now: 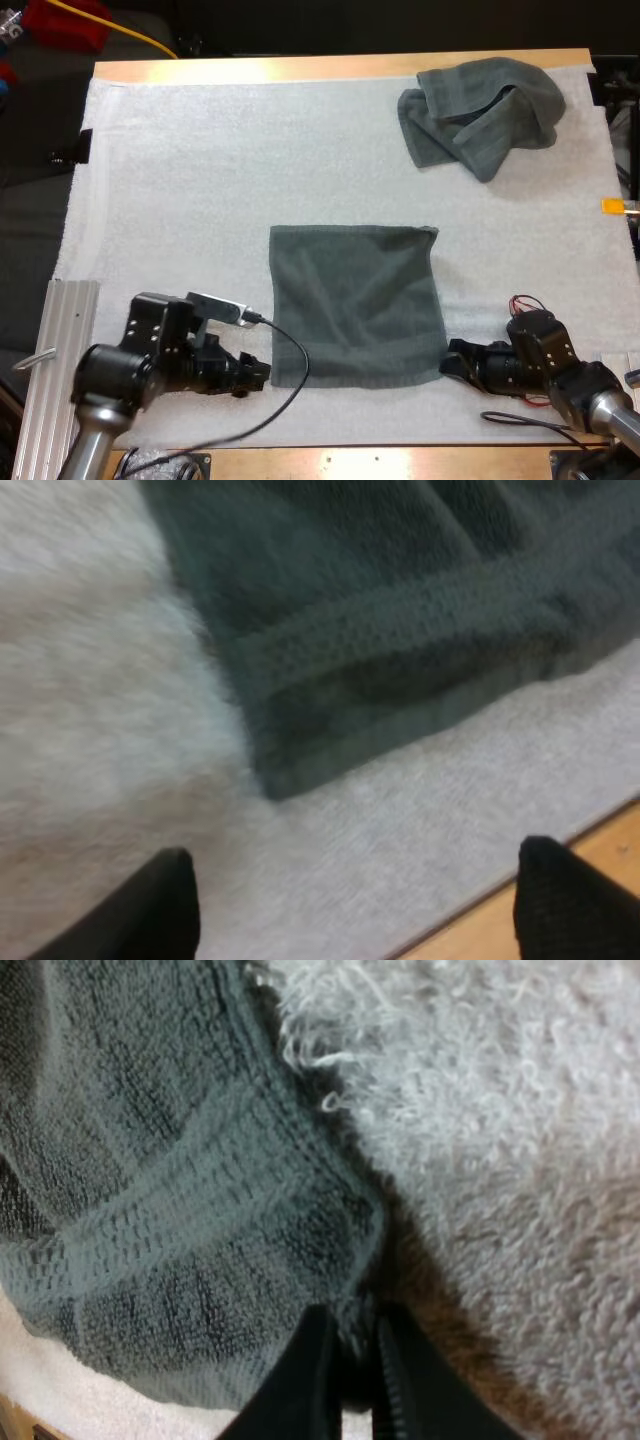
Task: Pick towel from pile, fold and stack
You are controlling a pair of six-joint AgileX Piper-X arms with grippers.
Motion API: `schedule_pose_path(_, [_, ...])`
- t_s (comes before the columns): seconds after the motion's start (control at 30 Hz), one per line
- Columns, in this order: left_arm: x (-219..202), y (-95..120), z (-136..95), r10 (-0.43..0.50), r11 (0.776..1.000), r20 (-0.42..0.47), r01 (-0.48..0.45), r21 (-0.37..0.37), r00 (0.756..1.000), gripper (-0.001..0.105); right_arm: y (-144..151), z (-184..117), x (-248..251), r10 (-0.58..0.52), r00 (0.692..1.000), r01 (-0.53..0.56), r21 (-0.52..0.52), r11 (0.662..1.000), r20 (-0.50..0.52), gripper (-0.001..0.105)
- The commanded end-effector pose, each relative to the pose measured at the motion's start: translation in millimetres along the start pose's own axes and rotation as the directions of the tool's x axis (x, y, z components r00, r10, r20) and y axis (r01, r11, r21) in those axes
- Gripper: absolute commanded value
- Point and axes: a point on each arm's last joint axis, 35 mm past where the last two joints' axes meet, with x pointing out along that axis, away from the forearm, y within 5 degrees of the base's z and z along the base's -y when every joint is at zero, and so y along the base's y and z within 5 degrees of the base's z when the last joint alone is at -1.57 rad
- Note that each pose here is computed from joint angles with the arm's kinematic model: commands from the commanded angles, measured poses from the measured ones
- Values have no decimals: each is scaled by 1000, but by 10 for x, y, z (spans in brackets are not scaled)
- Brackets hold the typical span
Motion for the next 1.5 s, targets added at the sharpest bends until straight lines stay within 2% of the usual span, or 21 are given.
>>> schedule_pose_path(0.0, [53,10,21,-47,999,0,47,-13,999,64,-22,-7,4,-10,1000,10,12,1000,-7,1])
schedule_pose_path(0.1, [212,71,61,-85,996,-5,84,-41,996,64,-22,-7,4,-10,1000,10,12,1000,-7,1])
schedule_pose_path(0.47, [588,224,237,-74,992,-101,64,-104,992,64,-21,-8,4,-7,1000,7,12,1000,-9,1])
schedule_pose_path(0.6, [718,268,264,-118,985,-163,94,-146,980,64,-21,-8,4,-7,1000,7,12,1000,-9,1])
schedule_pose_path(0.73, [845,330,275,-114,983,-219,78,-166,969,64,-21,-8,4,-7,1000,7,11,1000,-9,1])
schedule_pose_path(1.17, [1134,456,313,-160,972,-299,97,-216,941,64,-21,-8,4,-7,1000,7,9,1000,-9,1])
schedule_pose_path(1.33, [1240,483,295,-262,944,-340,168,-283,903,64,-21,-9,4,-6,1000,6,9,1000,-10,1])
schedule_pose_path(1.47, [1299,514,279,-277,936,-364,165,-310,889,64,-20,-9,4,-5,1000,5,9,1000,-11,1])
